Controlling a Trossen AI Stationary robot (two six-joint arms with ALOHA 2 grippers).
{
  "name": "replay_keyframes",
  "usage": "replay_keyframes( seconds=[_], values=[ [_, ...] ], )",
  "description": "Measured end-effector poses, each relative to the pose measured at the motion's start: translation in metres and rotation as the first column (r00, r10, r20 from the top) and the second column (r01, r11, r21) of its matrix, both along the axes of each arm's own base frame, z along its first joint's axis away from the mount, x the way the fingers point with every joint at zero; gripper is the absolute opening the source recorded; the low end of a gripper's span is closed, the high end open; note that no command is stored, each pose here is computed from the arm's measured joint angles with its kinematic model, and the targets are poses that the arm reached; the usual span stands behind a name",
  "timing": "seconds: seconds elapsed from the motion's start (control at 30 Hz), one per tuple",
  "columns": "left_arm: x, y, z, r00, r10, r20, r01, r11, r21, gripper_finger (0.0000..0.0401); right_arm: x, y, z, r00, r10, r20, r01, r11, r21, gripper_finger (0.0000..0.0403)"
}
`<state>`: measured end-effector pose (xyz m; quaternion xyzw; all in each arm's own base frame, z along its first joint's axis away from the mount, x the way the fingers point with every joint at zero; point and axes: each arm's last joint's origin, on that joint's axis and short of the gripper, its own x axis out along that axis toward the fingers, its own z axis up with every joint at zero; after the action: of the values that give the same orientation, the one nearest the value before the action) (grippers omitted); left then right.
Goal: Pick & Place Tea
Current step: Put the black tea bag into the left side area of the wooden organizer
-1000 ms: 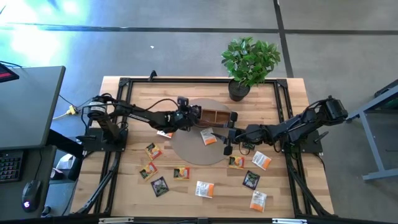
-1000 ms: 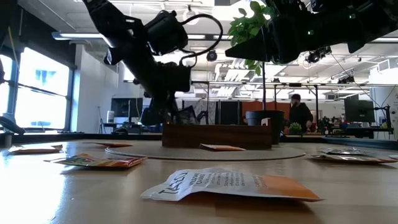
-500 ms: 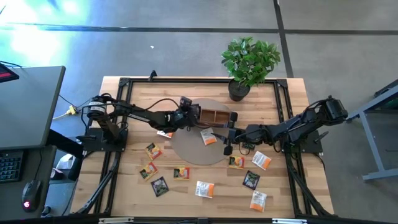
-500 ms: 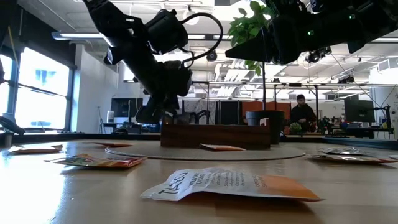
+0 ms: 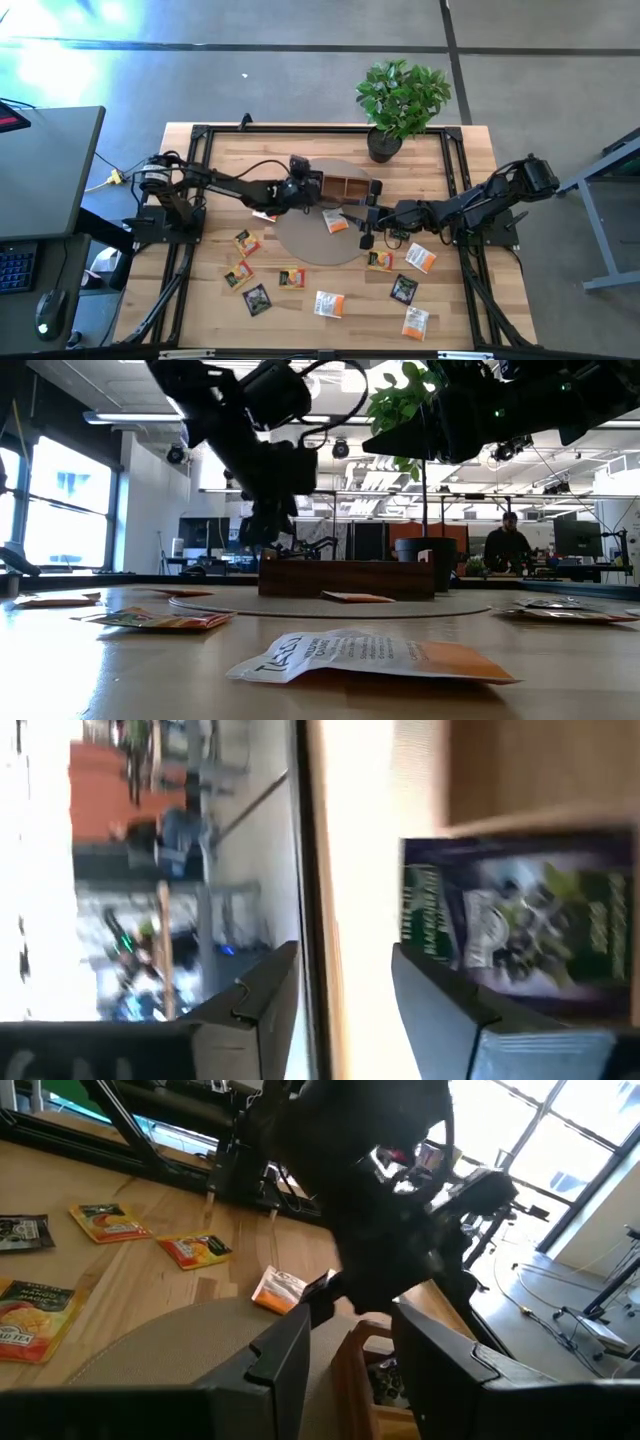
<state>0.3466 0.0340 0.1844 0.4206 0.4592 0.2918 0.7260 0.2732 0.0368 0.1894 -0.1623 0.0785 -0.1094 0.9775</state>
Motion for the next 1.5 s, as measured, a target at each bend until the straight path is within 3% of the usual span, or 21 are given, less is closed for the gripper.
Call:
replay_keyframes(
  seconds=[0.13, 0.37, 0.53, 0.7, 0.77, 0.97, 1.1, 1.2, 1.33, 1.5],
  values=[
    [0.001, 0.001, 0.016, 0.993, 0.111, 0.041, -0.109, 0.993, -0.052, 0.0168, 0.0, -0.001, -0.002, 0.999, -0.027, -0.016, 0.027, 1.0, -0.005, 0.014],
    [-0.014, -0.001, 0.045, 0.96, 0.264, -0.098, -0.278, 0.944, -0.179, 0.0168, -0.012, -0.004, -0.002, 0.987, -0.098, -0.129, 0.106, 0.993, 0.053, 0.014],
    [-0.045, -0.001, 0.063, 0.892, 0.398, -0.214, -0.431, 0.892, -0.137, 0.0168, -0.03, -0.007, 0.001, 0.964, -0.115, -0.238, 0.158, 0.973, 0.17, 0.014],
    [-0.085, -0.002, 0.083, 0.814, 0.538, -0.219, -0.566, 0.819, -0.093, 0.0168, -0.049, -0.011, -0.002, 0.917, -0.193, -0.351, 0.283, 0.932, 0.227, 0.014],
    [-0.099, -0.003, 0.092, 0.797, 0.581, -0.164, -0.599, 0.794, -0.102, 0.0168, -0.054, -0.013, -0.004, 0.893, -0.23, -0.386, 0.336, 0.912, 0.235, 0.014],
    [-0.151, -0.005, 0.104, 0.788, 0.613, -0.057, -0.608, 0.761, -0.226, 0.0168, -0.062, -0.013, -0.014, 0.848, -0.196, -0.492, 0.37, 0.884, 0.285, 0.014],
    [-0.181, -0.007, 0.093, 0.765, 0.644, 0.013, -0.599, 0.719, -0.351, 0.0168, -0.069, -0.012, -0.022, 0.792, -0.09, -0.604, 0.378, 0.849, 0.369, 0.014],
    [-0.2, -0.01, 0.077, 0.762, 0.645, 0.057, -0.538, 0.681, -0.497, 0.0168, -0.076, -0.011, -0.028, 0.734, -0.003, -0.679, 0.403, 0.807, 0.431, 0.014],
    [-0.198, -0.014, 0.077, 0.862, 0.503, 0.068, -0.349, 0.685, -0.64, 0.0168, -0.086, -0.013, -0.034, 0.64, 0.011, -0.768, 0.458, 0.797, 0.393, 0.014],
    [-0.184, -0.013, 0.087, 0.878, 0.424, 0.221, -0.184, 0.726, -0.662, 0.0168, -0.095, -0.022, -0.038, 0.556, -0.039, -0.831, 0.545, 0.771, 0.328, 0.014]
  ],
)
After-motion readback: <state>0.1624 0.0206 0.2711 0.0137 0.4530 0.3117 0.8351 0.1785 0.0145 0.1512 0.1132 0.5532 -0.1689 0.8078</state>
